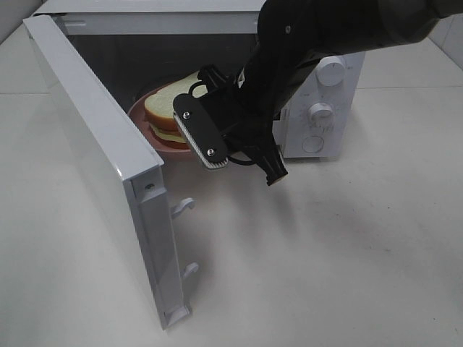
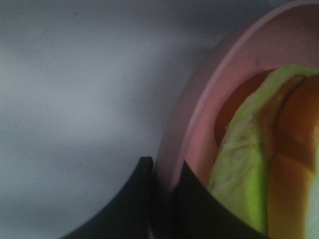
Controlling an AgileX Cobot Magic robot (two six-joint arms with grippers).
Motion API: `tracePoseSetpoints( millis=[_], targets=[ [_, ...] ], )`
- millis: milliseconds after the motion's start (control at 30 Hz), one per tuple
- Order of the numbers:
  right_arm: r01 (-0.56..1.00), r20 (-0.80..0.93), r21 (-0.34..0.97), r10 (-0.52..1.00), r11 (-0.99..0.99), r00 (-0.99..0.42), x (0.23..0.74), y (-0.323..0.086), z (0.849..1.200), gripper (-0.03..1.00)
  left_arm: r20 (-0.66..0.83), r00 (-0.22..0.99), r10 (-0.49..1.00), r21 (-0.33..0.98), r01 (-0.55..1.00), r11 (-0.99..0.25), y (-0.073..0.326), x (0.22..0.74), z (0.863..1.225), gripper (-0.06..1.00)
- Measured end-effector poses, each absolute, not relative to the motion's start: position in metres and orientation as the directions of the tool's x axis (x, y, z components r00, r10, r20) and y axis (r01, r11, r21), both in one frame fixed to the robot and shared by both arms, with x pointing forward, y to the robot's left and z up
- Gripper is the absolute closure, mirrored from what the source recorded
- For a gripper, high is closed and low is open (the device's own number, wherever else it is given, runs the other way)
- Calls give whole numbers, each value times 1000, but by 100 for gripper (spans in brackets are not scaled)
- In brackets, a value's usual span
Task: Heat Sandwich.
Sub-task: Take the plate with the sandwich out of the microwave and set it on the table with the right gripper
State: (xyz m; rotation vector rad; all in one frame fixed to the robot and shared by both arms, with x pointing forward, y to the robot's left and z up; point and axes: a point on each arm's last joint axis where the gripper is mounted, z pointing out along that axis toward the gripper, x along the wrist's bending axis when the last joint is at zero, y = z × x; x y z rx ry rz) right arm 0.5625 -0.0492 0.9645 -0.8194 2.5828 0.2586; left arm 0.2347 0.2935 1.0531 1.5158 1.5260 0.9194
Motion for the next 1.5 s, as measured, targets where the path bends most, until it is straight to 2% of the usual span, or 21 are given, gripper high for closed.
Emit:
tracePoseSetpoints(
  millis=[533,1500],
  targets=[
    [-612,-461,59,-522,789,-718,517,-81,981,88,-37,17,999,901,434,26,293,235,1053,-3],
    [-572,-512,81,-458,816,-727,432,-146,986,88,-37,17,999,901,434,26,293,235,1053,-3]
  ],
)
